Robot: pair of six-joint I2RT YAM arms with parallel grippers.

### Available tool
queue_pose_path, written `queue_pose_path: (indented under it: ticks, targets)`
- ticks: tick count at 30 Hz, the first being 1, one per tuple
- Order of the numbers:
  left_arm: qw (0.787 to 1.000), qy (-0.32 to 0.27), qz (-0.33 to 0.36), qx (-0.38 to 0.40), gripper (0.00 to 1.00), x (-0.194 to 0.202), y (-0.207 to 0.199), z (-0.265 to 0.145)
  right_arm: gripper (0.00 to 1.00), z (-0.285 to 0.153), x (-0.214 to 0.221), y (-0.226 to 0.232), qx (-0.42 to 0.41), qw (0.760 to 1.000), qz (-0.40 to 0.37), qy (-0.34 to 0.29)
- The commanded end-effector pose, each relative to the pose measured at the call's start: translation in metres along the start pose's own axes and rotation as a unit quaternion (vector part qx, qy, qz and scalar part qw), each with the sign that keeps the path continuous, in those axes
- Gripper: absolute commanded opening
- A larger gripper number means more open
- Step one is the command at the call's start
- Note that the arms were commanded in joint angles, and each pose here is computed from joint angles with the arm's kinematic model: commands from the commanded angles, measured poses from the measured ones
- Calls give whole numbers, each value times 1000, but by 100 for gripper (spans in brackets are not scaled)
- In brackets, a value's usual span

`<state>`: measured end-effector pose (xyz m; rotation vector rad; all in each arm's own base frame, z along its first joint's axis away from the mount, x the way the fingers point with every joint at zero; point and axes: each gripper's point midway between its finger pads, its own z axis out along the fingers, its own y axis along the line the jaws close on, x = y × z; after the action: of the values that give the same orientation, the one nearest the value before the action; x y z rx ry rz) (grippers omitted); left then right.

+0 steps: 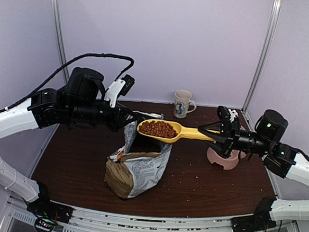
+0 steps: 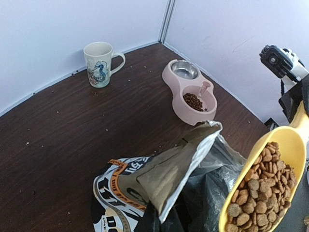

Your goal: Serve the pet food

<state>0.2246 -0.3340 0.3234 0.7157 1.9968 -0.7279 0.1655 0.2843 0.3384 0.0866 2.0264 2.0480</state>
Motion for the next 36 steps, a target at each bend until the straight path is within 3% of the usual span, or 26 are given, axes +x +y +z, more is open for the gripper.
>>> queue_pose_path:
  ticks: [1,13,21,29,36]
  targets:
    - [995,-95,-17,6,0,-52,-3,-30,20,-6,-1,29,-54,998,-20,-5]
    - [995,-98,-36,-8,0,-53,9,-28,20,-17,-3,65,-145,989,10,-18]
    - [995,-96,-38,-13,0,-51,14,-30,20,-19,-13,71,-164,986,12,-42]
    - [994,-99,-41,2,0,-49,19,-37,19,-45,-58,58,-153,978,0,-145]
    - [995,-93,-31,11,0,-47,24,-43,19,-91,-110,20,-121,958,5,-262]
